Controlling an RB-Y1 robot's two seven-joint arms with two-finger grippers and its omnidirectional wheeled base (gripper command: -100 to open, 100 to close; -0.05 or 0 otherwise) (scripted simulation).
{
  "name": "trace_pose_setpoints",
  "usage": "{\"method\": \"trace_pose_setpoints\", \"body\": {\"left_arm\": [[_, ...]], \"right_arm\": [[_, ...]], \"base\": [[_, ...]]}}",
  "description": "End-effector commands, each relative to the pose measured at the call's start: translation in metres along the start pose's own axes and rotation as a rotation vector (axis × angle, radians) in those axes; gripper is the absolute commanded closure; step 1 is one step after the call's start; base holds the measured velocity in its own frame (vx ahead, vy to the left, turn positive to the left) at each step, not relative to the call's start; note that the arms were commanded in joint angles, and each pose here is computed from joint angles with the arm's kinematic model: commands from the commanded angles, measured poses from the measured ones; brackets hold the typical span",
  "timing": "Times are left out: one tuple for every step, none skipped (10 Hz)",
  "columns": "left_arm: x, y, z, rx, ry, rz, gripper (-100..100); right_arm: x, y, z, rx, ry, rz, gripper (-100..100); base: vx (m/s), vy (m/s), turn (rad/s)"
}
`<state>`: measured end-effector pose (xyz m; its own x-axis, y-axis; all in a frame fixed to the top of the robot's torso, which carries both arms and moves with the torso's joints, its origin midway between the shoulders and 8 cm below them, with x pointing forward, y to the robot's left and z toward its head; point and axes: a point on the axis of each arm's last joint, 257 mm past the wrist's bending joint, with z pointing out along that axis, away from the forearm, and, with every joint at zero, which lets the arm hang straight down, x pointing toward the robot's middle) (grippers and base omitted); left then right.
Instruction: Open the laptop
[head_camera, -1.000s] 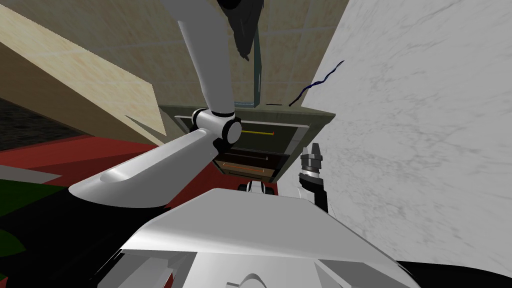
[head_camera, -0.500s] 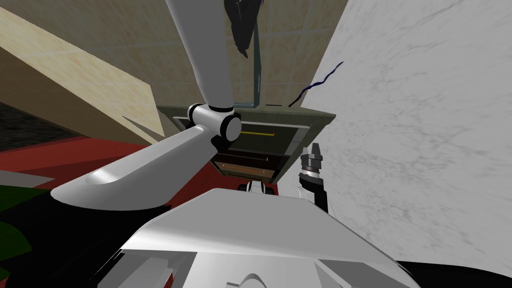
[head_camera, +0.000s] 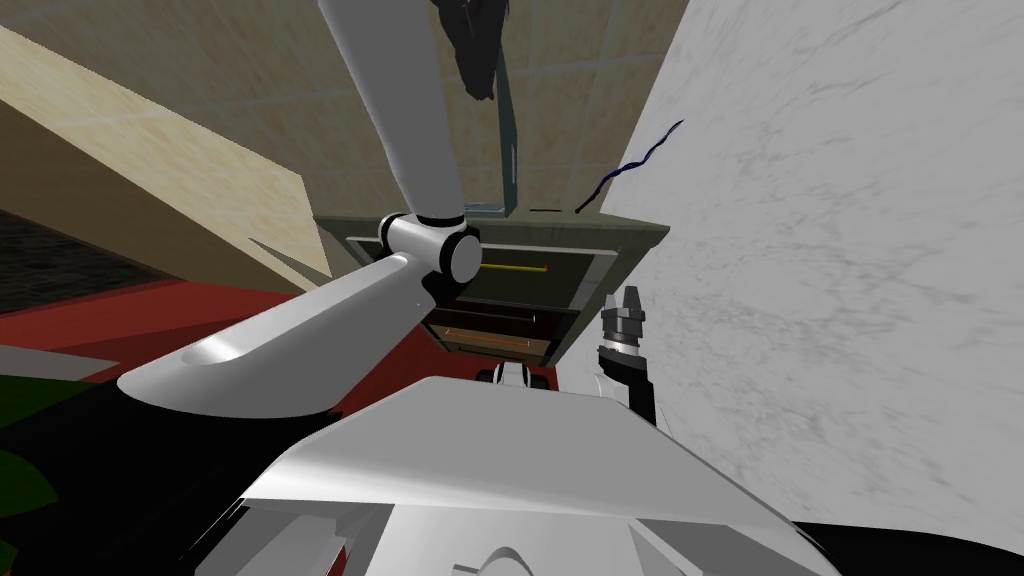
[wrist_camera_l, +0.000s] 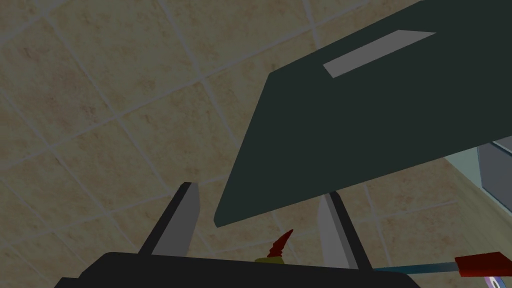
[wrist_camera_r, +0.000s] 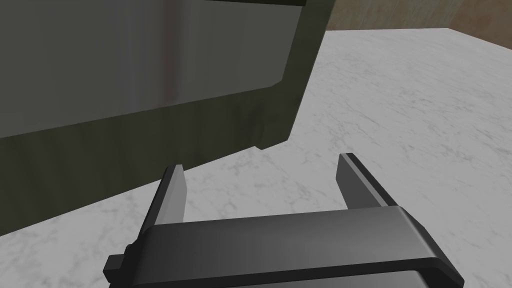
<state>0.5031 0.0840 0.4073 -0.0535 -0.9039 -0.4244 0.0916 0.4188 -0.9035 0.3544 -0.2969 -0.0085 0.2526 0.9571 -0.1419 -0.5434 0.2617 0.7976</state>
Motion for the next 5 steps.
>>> {"method": "trace_pose_setpoints", "body": {"left_arm": [[-0.013, 0.020, 0.011, -0.024, 0.002, -0.111, 100], [-0.018, 0.024, 0.014, -0.024, -0.001, -0.150, 100], [-0.023, 0.029, 0.016, -0.024, -0.004, -0.189, 100], [-0.029, 0.034, 0.018, -0.023, -0.007, -0.228, 100], [-0.034, 0.039, 0.021, -0.023, -0.011, -0.267, 100]], "right_arm": [[0.000, 0.000, 0.000, 0.000, 0.000, 0.000, 0], [0.000, 0.000, 0.000, 0.000, 0.000, 0.000, 0], [0.000, 0.000, 0.000, 0.000, 0.000, 0.000, 0], [0.000, 0.000, 0.000, 0.000, 0.000, 0.000, 0], [0.000, 0.000, 0.000, 0.000, 0.000, 0.000, 0]], "base": [[-0.031, 0.031, 0.000], [-0.038, 0.030, 0.012], [-0.046, 0.030, 0.007], [-0.038, 0.026, 0.011], [-0.026, 0.026, 0.017]]}}
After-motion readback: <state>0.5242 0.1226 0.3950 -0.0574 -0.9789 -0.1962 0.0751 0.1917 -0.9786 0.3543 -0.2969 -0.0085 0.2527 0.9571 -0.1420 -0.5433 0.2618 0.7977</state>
